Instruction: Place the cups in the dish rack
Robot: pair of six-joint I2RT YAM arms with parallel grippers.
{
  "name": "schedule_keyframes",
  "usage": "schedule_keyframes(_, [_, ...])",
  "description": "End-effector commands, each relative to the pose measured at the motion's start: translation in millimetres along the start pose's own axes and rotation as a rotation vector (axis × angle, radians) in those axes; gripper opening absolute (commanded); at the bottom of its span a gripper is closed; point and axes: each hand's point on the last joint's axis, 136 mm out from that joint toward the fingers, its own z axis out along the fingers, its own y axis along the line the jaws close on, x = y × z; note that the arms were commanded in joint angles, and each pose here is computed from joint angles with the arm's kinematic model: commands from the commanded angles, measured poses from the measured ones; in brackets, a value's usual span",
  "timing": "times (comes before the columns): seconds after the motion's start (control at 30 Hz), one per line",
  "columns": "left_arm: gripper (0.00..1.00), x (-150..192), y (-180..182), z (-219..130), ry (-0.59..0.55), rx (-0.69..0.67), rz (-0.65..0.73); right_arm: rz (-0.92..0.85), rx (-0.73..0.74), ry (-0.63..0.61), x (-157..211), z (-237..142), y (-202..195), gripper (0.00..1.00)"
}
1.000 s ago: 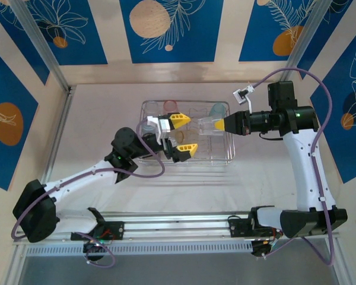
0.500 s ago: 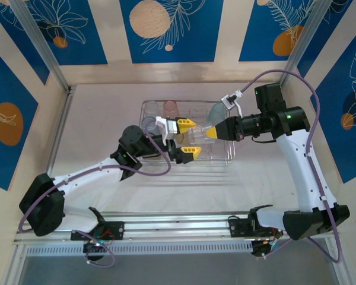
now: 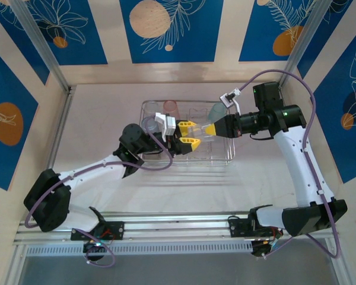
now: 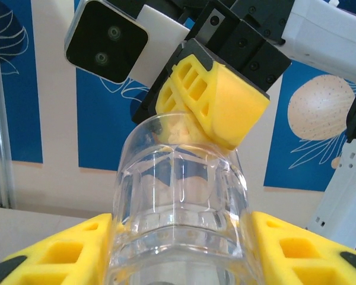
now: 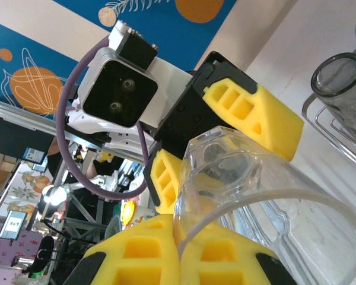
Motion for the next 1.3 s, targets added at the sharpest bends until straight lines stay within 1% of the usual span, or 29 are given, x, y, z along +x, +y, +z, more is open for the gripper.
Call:
schedule_keyframes(0.0, [0.33,-23,-12,7,-0.064,0.062,0.022,0.016,-0.01,0.0,-4,3,-7,0.0])
schedule_keyframes(0.03, [0.26,-23,-8,7,-0.061,0.043,0.006,0.029,0.0,-0.007,-5,2,-10,0.07])
schedule_keyframes(0.1, [0.15,-22,1,8,-0.054,-0.012,-0.027,0.059,0.032,-0.031,-8,-4,-18,0.37])
schedule_keyframes(0.17, [0.06,-19,15,8,-0.024,-0.094,-0.073,0.096,0.089,-0.073,-12,-16,-28,0.5])
schedule_keyframes(0.2, [0.04,-18,22,8,0.007,-0.137,-0.097,0.106,0.133,-0.107,-15,-25,-33,0.57])
schedule_keyframes(0.27, [0.01,-11,33,7,0.096,-0.22,-0.129,0.142,0.249,-0.19,-20,-46,-48,0.59])
schedule_keyframes(0.37, [0.0,5,51,4,0.283,-0.358,-0.182,0.19,0.468,-0.33,-22,-86,-71,0.59])
schedule_keyframes(0.43, [0.0,17,62,0,0.409,-0.44,-0.227,0.253,0.602,-0.393,-16,-107,-94,0.54])
schedule_keyframes(0.5, [0.0,30,72,-5,0.537,-0.524,-0.272,0.382,0.742,-0.384,0,-122,-133,0.5])
schedule_keyframes(0.57, [0.0,41,75,-7,0.649,-0.564,-0.29,0.495,0.849,-0.331,18,-130,-170,0.44])
schedule_keyframes(0.63, [0.0,52,78,-7,0.754,-0.608,-0.293,0.558,0.906,-0.316,29,-134,-199,0.37])
schedule_keyframes(0.7, [0.0,65,76,-1,0.857,-0.618,-0.285,0.597,0.953,-0.335,35,-140,-221,0.33])
schedule_keyframes(0.8, [0.0,84,68,10,1.022,-0.623,-0.256,0.626,1.018,-0.377,40,-155,-237,0.31])
schedule_keyframes(0.87, [0.0,98,67,16,1.116,-0.644,-0.242,0.619,1.049,-0.416,41,-164,-238,0.31])
schedule_keyframes(0.93, [0.0,113,67,24,1.173,-0.65,-0.253,0.61,1.063,-0.463,41,-173,-237,0.31])
schedule_keyframes(1.0, [0.0,127,70,34,1.192,-0.656,-0.277,0.617,1.046,-0.492,43,-176,-238,0.32])
schedule_keyframes(1.1, [0.0,144,74,52,1.18,-0.643,-0.321,0.641,1.012,-0.483,49,-173,-244,0.32])
schedule_keyframes(1.27, [0.0,175,91,59,1.212,-0.709,-0.288,0.663,0.985,-0.472,63,-164,-251,0.32])
